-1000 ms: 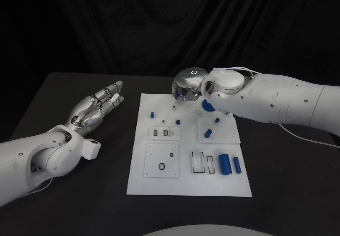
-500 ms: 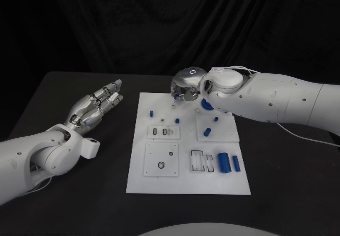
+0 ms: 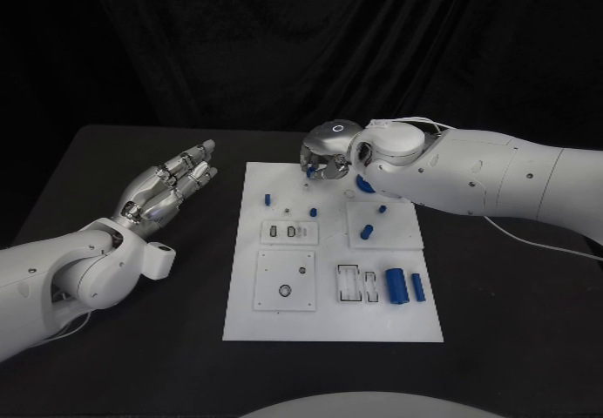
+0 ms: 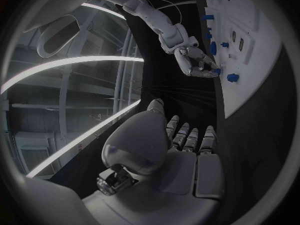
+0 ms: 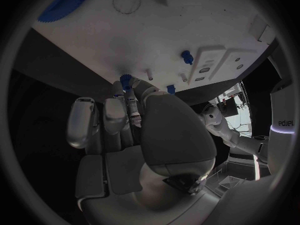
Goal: Assemble the parts on the task board
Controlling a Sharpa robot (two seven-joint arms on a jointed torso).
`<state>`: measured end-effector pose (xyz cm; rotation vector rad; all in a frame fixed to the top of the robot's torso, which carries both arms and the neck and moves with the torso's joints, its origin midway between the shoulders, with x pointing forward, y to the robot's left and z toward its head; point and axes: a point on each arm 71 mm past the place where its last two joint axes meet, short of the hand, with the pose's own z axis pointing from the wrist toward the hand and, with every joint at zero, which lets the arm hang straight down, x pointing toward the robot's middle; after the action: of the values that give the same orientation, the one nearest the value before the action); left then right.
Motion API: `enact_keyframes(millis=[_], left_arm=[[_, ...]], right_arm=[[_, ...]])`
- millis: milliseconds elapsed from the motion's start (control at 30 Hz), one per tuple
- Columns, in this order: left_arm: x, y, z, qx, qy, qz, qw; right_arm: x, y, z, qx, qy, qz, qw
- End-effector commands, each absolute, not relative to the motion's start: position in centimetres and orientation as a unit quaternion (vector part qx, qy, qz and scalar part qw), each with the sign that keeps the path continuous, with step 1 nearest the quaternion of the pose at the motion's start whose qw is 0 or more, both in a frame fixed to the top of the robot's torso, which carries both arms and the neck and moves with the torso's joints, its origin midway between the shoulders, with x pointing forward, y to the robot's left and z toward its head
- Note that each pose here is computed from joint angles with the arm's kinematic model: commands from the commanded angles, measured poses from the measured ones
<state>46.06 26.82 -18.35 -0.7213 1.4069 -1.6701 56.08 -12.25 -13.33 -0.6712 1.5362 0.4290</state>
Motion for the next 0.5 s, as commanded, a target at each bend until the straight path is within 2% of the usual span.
enact_keyframes(millis=[33, 333, 500], left_arm=[[45.78, 26.71, -17.21, -0.252, 0.508, -0.708, 0.421], [45.82, 26.82, -17.23, -0.253, 0.509, -0.706, 0.422], [45.85, 26.86, -17.25, -0.253, 0.51, -0.706, 0.422]], right_arm=[[56.13, -12.36, -13.77, -0.292, 0.686, 0.179, 0.641], [56.22, -12.69, -13.85, -0.289, 0.688, 0.175, 0.642], [56.15, -12.95, -13.48, -0.282, 0.671, 0.196, 0.657]])
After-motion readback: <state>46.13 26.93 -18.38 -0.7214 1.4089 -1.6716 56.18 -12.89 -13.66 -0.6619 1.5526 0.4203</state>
